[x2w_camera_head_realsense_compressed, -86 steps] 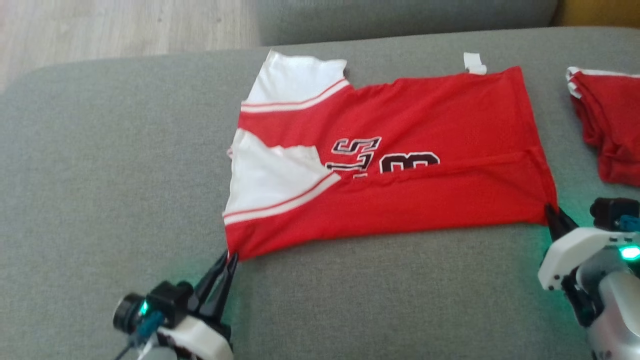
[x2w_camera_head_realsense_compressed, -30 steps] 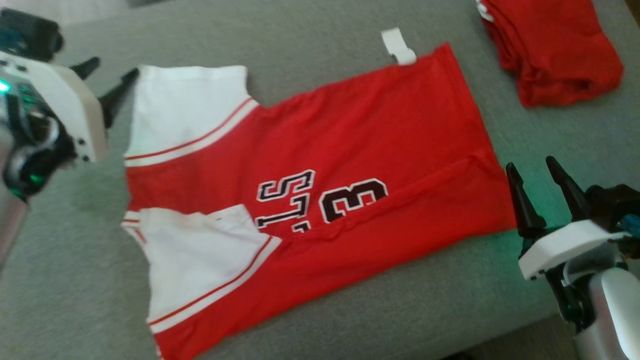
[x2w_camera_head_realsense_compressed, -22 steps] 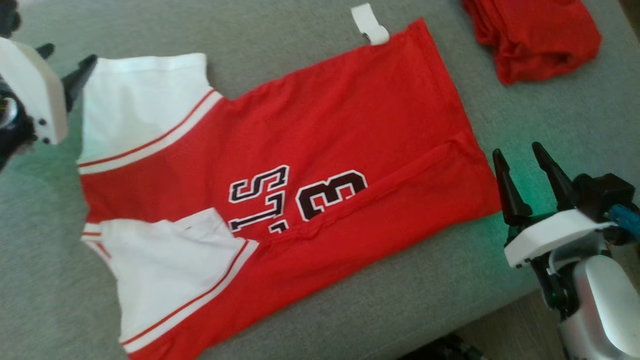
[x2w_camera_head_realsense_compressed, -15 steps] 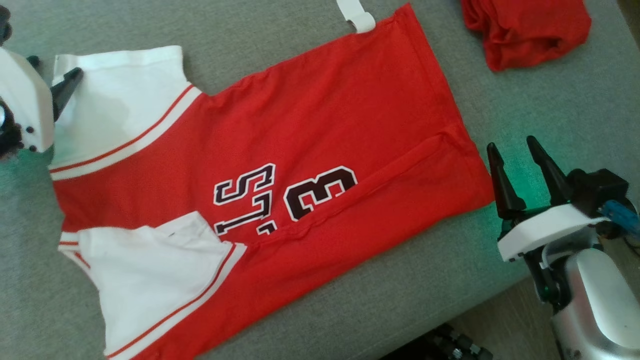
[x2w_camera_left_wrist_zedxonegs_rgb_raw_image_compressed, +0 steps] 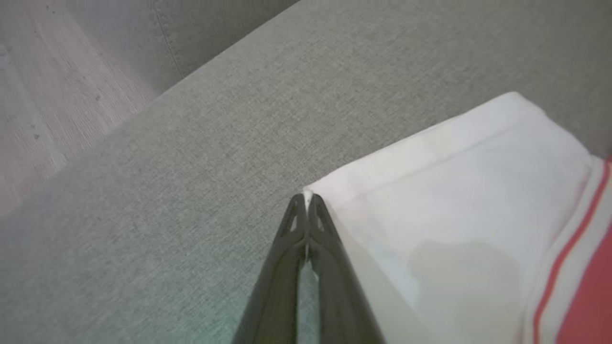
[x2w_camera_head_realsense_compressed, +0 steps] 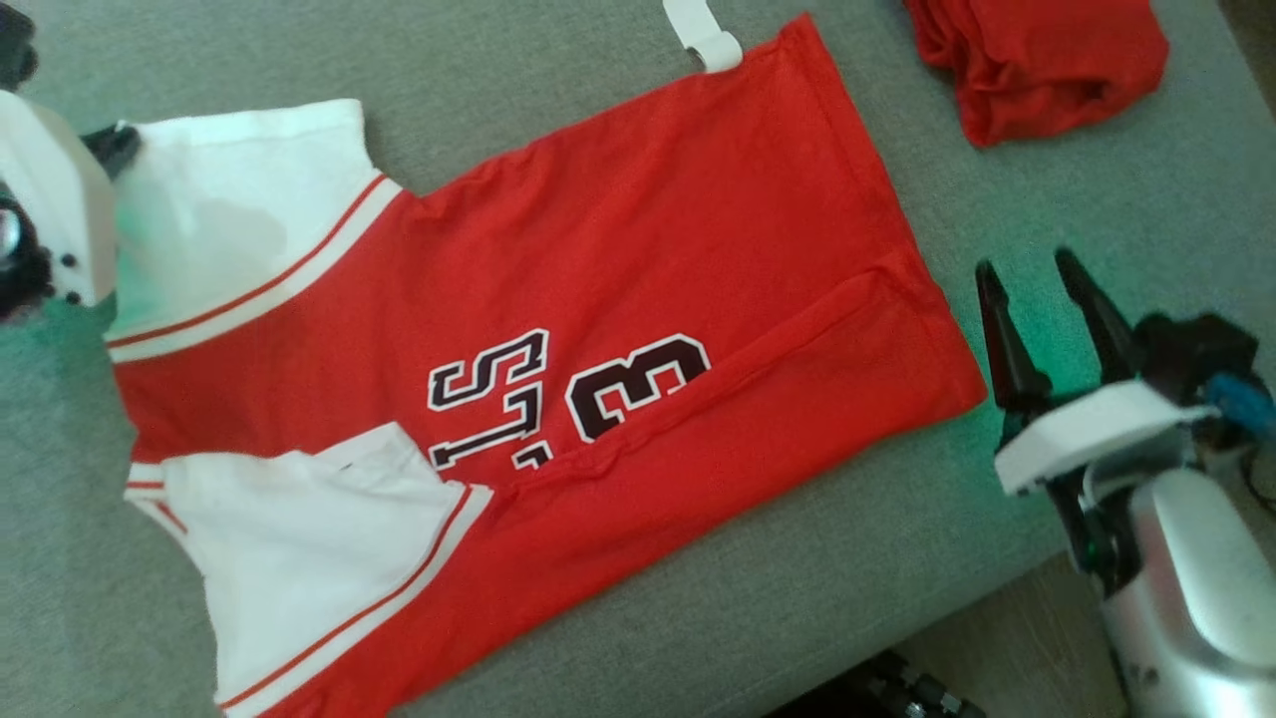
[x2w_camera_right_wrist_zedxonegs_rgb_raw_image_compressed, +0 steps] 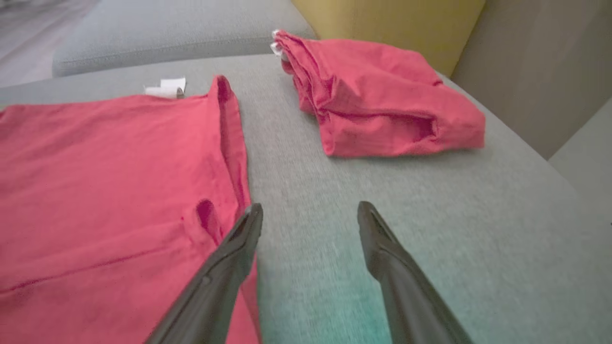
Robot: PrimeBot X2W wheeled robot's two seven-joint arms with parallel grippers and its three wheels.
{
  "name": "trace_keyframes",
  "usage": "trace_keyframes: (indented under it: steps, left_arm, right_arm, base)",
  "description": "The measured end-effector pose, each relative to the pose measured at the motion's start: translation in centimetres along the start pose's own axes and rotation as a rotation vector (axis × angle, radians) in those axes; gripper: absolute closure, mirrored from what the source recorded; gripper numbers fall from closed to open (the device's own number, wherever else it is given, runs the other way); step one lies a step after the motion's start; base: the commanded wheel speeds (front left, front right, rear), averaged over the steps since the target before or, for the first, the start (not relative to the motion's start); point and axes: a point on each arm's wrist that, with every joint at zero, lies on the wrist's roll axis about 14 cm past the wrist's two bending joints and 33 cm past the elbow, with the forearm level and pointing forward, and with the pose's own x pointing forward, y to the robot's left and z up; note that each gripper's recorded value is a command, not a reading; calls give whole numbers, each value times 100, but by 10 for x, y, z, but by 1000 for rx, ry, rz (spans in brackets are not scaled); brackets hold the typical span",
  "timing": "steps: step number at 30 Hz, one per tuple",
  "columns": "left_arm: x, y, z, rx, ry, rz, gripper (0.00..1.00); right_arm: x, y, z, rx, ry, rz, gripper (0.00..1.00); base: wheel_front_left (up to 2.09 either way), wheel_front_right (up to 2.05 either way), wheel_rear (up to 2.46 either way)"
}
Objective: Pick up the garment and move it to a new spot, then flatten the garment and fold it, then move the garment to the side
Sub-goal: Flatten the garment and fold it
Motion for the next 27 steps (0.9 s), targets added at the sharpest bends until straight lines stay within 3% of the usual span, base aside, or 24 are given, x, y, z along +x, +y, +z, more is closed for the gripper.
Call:
trace_keyframes:
  steps: [8, 19, 27]
  left_arm:
    - [-25, -14, 18, 84, -125, 3, 100]
    - [-62, -11, 28, 145, -225, 43, 100]
    - [-70, -6, 29, 168, -270, 56, 100]
  right_arm:
    - [30, 35, 48, -31, 0, 145, 0]
    - [73, 76, 51, -129, 324, 261, 0]
    - [103, 80, 53, -245, 465, 232, 0]
  base:
    - [0, 0, 0]
    - [0, 0, 0]
    - [0, 0, 0]
